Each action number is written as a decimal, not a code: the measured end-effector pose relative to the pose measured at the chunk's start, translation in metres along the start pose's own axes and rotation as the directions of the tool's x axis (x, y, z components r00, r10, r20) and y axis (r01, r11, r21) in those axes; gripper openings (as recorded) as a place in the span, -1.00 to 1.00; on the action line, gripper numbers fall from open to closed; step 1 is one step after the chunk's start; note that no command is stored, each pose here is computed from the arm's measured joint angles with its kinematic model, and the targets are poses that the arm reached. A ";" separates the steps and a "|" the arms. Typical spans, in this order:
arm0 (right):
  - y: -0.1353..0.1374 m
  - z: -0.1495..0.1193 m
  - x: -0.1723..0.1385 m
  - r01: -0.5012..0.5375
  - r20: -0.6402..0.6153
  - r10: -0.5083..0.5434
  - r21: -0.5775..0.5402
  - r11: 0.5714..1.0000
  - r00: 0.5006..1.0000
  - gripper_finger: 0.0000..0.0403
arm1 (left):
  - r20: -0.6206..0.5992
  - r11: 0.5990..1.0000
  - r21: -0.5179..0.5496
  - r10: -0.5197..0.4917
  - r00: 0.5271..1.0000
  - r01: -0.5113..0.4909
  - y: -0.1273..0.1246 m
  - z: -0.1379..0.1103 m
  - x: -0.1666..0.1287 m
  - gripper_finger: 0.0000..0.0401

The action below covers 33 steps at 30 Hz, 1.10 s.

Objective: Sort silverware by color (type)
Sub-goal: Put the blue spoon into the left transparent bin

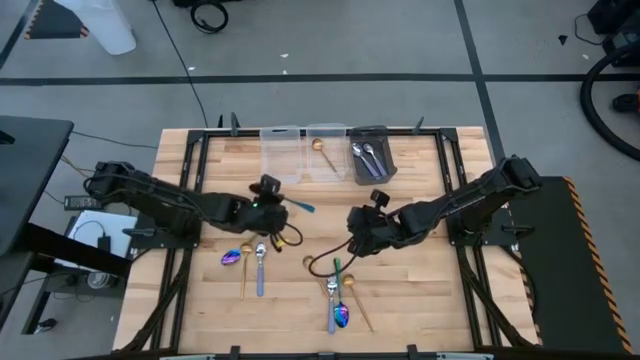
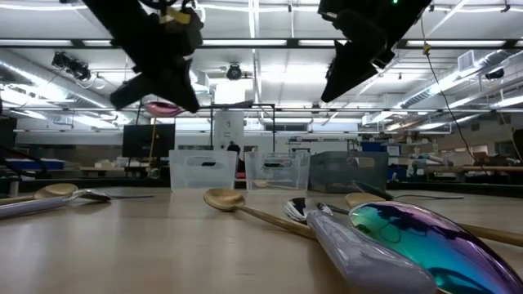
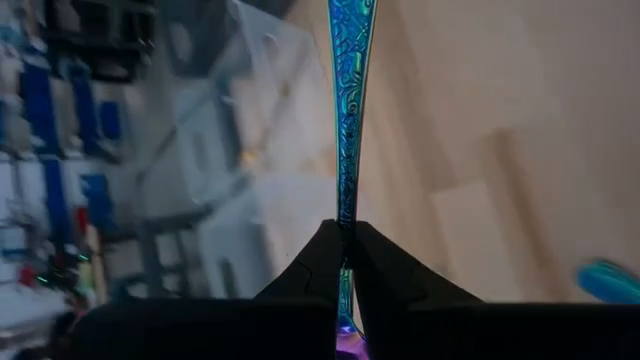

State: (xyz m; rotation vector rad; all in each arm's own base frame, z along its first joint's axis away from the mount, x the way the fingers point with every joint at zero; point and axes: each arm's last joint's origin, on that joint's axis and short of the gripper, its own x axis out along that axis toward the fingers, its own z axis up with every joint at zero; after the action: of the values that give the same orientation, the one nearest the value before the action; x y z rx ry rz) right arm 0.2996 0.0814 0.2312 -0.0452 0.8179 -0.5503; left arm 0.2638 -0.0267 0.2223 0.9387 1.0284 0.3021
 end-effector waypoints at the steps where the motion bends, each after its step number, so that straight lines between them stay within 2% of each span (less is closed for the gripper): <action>1: 0.001 -0.001 -0.001 -0.002 0.003 0.002 0.002 1.000 1.000 -0.56 | 0.004 1.000 0.016 0.012 1.000 -0.012 0.003 0.000 0.002 -0.87; 8: 0.008 -0.004 -0.007 -0.002 0.026 0.001 0.014 1.000 1.000 -0.56 | 0.015 0.991 0.108 0.072 0.997 -0.073 0.020 0.000 0.014 -0.86; 12: 0.011 -0.005 -0.010 -0.011 0.030 0.011 0.022 1.000 1.000 -0.56 | 0.030 0.987 0.120 0.102 0.994 -0.105 0.027 0.000 0.017 -0.86; 17: 0.013 -0.006 -0.012 -0.014 0.034 0.014 0.015 1.000 0.999 -0.56 | 0.047 0.978 0.187 0.084 0.995 -0.091 0.031 -0.001 0.021 -0.86; 26: 0.011 -0.009 -0.012 0.003 0.014 -0.003 0.003 1.000 1.000 -0.56 | 0.009 0.929 0.365 0.066 0.998 -0.065 0.044 -0.014 0.035 -0.86; 33: 0.003 -0.016 -0.015 0.061 -0.041 -0.061 -0.009 0.998 0.997 -0.56 | 0.003 0.913 0.407 0.023 1.000 -0.022 0.066 -0.036 0.057 -0.86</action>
State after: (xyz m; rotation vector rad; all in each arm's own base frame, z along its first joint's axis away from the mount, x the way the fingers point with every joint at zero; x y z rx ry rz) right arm 0.2817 0.0939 0.2292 -0.0662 0.8609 -0.6077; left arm 0.2757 0.0660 0.2333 1.3270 1.1048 0.1061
